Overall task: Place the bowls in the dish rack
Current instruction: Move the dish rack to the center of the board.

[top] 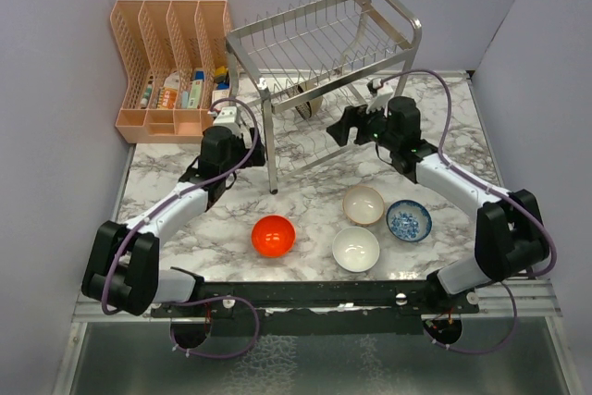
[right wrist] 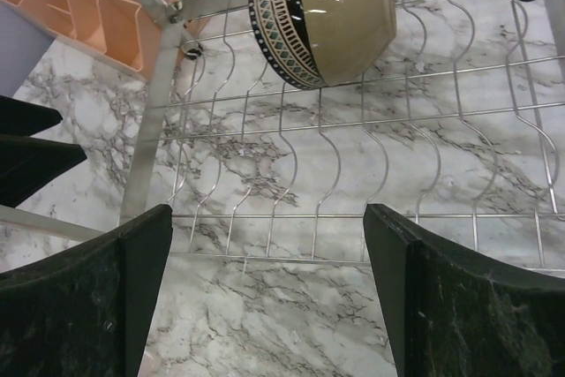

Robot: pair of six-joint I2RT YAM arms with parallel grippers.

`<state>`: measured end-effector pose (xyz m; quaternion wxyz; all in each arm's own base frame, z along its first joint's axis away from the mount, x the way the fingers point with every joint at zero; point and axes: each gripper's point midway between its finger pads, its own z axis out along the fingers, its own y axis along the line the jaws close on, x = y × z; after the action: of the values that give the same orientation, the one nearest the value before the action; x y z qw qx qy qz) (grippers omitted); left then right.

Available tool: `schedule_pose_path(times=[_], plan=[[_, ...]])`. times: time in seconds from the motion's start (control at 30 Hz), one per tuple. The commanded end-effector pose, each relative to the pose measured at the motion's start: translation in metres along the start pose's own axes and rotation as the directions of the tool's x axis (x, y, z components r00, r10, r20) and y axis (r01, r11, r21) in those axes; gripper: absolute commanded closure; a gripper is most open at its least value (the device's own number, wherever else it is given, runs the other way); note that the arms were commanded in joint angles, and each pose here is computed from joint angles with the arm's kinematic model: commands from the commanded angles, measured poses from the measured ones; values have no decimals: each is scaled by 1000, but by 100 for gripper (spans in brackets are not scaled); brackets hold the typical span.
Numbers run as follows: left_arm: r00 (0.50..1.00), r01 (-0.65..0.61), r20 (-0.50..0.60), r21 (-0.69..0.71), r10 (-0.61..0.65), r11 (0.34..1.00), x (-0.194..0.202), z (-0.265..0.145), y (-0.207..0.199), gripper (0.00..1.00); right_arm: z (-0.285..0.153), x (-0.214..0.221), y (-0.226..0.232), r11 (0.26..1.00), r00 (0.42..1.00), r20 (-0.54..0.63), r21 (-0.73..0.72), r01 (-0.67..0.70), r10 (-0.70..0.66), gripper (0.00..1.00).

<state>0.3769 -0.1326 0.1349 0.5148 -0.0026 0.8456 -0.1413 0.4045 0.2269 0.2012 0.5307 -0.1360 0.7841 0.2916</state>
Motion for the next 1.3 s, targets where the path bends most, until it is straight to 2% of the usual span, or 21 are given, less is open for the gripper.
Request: schedule_pose_path(times=[0.0,0.27,0.53,0.9,1.27], plan=[[998,53,50,-89,-49,995,-6,-12,17,1,14,-10,27,997,1000,12,-69,24,-24,12],[980,190,82,-149,-179,970,13,-39,39,1,49,-20,62,984,997,37,-162,73,-68,12],[967,229,150,-152,-206,962,5,-60,45,1,80,-22,81,975,995,63,-202,89,-78,13],[963,242,155,-127,-222,962,9,-58,42,1,79,21,53,994,997,66,-98,-43,50,15],[955,256,183,-118,-232,959,7,-61,42,1,78,21,40,997,992,103,-30,-65,68,15]])
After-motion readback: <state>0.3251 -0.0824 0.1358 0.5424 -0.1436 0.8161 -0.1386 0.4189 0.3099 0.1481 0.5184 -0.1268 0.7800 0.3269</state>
